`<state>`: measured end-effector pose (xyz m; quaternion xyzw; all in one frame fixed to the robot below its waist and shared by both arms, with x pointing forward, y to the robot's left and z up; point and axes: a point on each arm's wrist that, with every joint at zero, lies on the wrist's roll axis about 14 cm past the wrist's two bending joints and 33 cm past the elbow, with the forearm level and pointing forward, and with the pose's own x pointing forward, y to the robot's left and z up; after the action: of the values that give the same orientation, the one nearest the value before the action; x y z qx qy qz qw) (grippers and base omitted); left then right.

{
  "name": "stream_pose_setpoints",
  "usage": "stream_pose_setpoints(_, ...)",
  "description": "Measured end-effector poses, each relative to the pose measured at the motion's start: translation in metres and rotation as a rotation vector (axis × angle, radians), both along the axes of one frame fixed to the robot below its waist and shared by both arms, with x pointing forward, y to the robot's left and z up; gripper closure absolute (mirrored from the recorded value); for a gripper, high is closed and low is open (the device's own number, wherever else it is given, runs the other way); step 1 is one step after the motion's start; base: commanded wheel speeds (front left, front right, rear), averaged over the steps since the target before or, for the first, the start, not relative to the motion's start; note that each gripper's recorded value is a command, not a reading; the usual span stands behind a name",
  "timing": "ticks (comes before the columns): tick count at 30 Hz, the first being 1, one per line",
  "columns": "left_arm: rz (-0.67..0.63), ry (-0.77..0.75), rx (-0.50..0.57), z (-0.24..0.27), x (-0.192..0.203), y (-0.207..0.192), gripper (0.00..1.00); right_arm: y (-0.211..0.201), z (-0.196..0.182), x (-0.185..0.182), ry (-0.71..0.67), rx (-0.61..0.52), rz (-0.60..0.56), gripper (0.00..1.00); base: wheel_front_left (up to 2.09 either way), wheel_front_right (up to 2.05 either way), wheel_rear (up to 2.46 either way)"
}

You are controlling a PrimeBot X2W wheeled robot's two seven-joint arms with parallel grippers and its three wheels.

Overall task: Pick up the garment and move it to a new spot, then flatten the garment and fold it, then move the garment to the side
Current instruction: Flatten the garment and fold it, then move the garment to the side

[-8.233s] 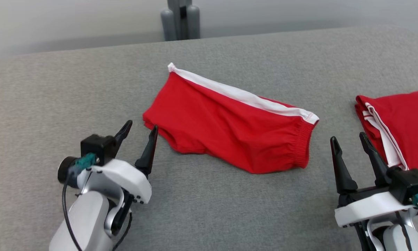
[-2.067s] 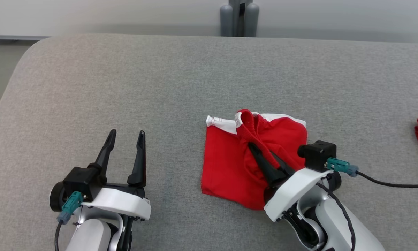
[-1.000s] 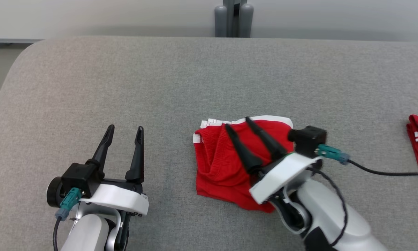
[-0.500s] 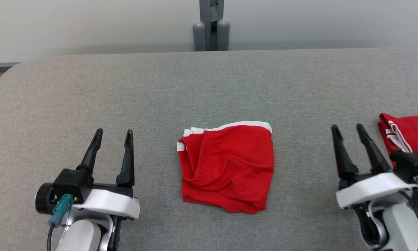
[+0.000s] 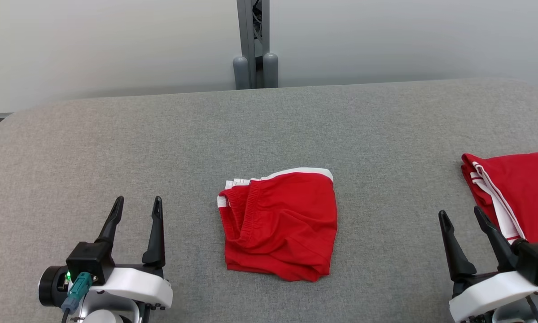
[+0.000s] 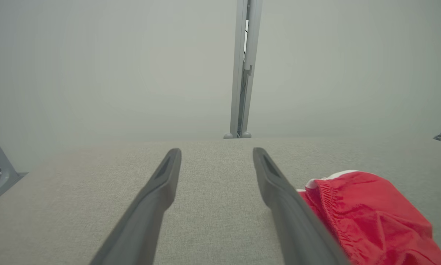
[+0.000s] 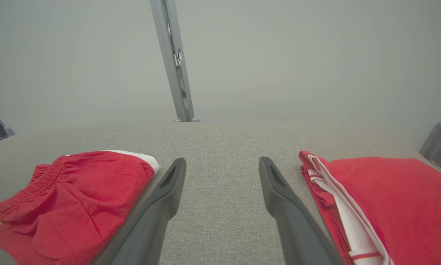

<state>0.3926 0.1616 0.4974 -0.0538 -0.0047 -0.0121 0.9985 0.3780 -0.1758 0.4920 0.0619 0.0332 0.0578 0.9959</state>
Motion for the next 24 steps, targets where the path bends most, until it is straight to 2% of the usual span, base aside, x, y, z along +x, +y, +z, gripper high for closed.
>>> stream_pose_setpoints(8, -0.004, 0.015, 0.003, -0.002, -0.003, 0.001, 0.0, 0.003, 0.005, -0.006, 0.007, 0.007, -0.004, 0.0, 0.0, 0.0, 0.0)
stream_pose_setpoints(15, 0.014, 0.02, 0.003, -0.003, -0.005, 0.007, 0.0, 0.025, -0.006, -0.001, 0.051, 0.016, 0.056, 0.0, 0.0, 0.0, 0.0)
stream_pose_setpoints(24, 0.092, 0.041, -0.009, -0.01, -0.013, 0.028, 0.0, 0.11, -0.063, -0.001, 0.268, 0.043, 0.307, 0.0, 0.0, 0.0, 0.0)
